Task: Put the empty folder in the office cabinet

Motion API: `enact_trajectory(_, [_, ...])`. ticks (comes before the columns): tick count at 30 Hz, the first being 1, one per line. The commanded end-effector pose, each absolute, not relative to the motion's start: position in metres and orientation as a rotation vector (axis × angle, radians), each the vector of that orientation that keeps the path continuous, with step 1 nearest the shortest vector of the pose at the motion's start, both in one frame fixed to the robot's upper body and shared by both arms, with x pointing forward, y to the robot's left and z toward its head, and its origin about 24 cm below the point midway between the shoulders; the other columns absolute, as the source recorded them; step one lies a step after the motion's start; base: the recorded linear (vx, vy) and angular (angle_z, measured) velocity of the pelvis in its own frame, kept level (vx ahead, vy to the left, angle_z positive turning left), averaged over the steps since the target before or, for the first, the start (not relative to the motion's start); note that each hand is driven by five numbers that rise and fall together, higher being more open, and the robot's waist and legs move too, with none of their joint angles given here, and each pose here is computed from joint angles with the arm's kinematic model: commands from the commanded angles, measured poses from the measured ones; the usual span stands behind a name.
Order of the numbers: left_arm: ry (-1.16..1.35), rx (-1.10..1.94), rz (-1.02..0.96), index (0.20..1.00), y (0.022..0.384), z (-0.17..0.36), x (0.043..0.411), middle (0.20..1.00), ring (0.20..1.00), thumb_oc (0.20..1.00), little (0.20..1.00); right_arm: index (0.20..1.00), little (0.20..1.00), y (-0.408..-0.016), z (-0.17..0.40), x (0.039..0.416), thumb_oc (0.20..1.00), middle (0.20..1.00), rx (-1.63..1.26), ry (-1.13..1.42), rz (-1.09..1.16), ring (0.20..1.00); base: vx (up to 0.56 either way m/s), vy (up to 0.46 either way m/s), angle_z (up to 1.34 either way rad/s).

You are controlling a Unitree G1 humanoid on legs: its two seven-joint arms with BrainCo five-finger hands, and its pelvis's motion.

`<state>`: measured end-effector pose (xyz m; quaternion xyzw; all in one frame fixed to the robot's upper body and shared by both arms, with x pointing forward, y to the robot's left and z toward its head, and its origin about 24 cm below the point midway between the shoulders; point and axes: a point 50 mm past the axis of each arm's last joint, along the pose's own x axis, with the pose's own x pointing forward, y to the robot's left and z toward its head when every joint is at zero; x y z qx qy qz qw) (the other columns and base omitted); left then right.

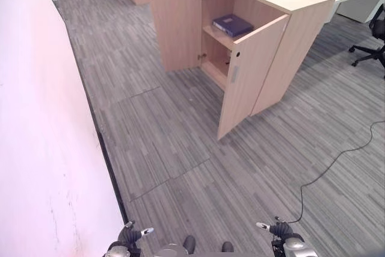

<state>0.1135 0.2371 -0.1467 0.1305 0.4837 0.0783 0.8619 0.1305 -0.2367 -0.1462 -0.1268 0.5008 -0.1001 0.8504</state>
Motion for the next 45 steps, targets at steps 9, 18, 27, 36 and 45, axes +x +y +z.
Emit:
enact_trajectory(9, [0.972,0.248,0.206,1.0,0.246,-0.142,0.128,1.0,1.0,1.0,1.0,1.0,1.0,-0.231,-0.144,0.137,1.0,1.0,-0.253,1.006,-0.199,1.0,0.0,-0.004,0.22])
enact_trajectory(18, [0.958,0.252,0.207,1.0,0.248,-0.139,0.134,1.0,1.0,1.0,1.0,1.0,1.0,-0.239,-0.147,0.124,1.0,1.0,-0.242,1.044,-0.247,1.0,0.01,-0.04,0.1])
enact_trajectory(27, [0.945,0.236,0.211,1.0,0.246,-0.138,0.139,1.0,1.0,1.0,1.0,1.0,1.0,-0.247,-0.146,0.12,1.0,1.0,-0.229,1.047,-0.287,1.0,0.01,-0.096,0.09])
enact_trajectory(36, [0.87,0.194,0.219,1.0,0.238,-0.129,0.162,1.0,1.0,1.0,1.0,1.0,1.0,-0.256,-0.138,0.134,1.0,1.0,-0.211,0.986,-0.343,1.0,0.0,-0.118,0.21])
enact_trajectory(45, [0.886,0.21,0.198,1.0,0.236,-0.132,0.159,1.0,1.0,1.0,1.0,1.0,1.0,-0.261,-0.138,0.133,1.0,1.0,-0.217,1.009,-0.365,1.0,0.2,-0.009,0.06])
